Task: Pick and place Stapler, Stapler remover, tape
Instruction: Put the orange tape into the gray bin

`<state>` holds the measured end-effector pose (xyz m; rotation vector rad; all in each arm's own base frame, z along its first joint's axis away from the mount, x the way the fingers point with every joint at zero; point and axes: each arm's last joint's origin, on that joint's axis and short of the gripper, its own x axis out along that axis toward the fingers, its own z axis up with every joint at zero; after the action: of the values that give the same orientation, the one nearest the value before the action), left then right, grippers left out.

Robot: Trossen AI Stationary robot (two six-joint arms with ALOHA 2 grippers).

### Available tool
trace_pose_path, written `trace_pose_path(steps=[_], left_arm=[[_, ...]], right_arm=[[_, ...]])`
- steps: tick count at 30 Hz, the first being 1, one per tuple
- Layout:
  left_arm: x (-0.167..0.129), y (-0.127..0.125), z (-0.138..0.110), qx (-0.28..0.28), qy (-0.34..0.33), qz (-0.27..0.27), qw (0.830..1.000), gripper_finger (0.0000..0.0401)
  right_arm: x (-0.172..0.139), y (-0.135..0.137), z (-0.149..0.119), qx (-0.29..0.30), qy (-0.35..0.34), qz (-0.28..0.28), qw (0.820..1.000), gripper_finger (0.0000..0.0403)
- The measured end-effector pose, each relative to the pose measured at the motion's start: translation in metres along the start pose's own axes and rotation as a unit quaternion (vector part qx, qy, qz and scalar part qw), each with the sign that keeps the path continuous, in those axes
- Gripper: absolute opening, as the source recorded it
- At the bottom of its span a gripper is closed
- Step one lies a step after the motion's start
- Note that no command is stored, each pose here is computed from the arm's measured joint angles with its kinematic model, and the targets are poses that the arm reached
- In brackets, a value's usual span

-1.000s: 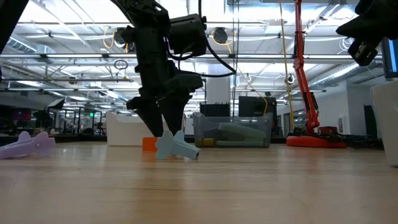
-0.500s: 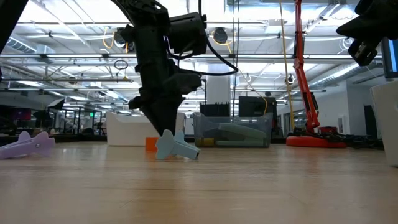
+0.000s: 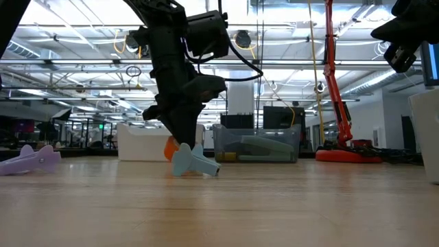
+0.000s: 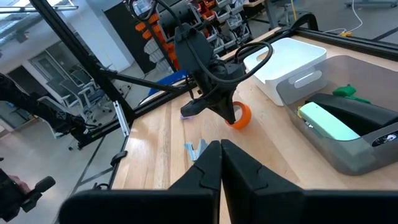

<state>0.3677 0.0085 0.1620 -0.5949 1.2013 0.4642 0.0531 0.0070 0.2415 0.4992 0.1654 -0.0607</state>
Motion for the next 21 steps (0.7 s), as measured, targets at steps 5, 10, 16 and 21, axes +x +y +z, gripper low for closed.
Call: trace_pose_path(steps=[5, 10, 16, 21], left_arm=[[0.0001, -0.0001, -0.0002, 0.000, 0.003, -0.003, 1.000, 0.0004], [-0.0012, -0.0005, -0.0004, 0.001, 0.005, -0.011, 1.000, 0.0005], [-0.0093, -0.0038, 0.0038, 0.030, -0.022, -0.032, 0.999, 0.0039], [-0.0081, -0.0032, 0.0033, 0.041, -0.021, -0.026, 0.999, 0.0095]], right_arm=[[0.0000, 0.0000, 0.0000, 0.000, 0.000, 0.001, 1.000, 0.0000], [0.0000, 0.0001, 0.0000, 0.000, 0.000, 0.001, 1.000, 0.0000], [0.0000, 0.0001, 0.0000, 0.000, 0.001, 0.001, 1.000, 0.0000], [-0.0001, 0.0001, 0.0001, 0.000, 0.000, 0.001, 1.000, 0.0000]])
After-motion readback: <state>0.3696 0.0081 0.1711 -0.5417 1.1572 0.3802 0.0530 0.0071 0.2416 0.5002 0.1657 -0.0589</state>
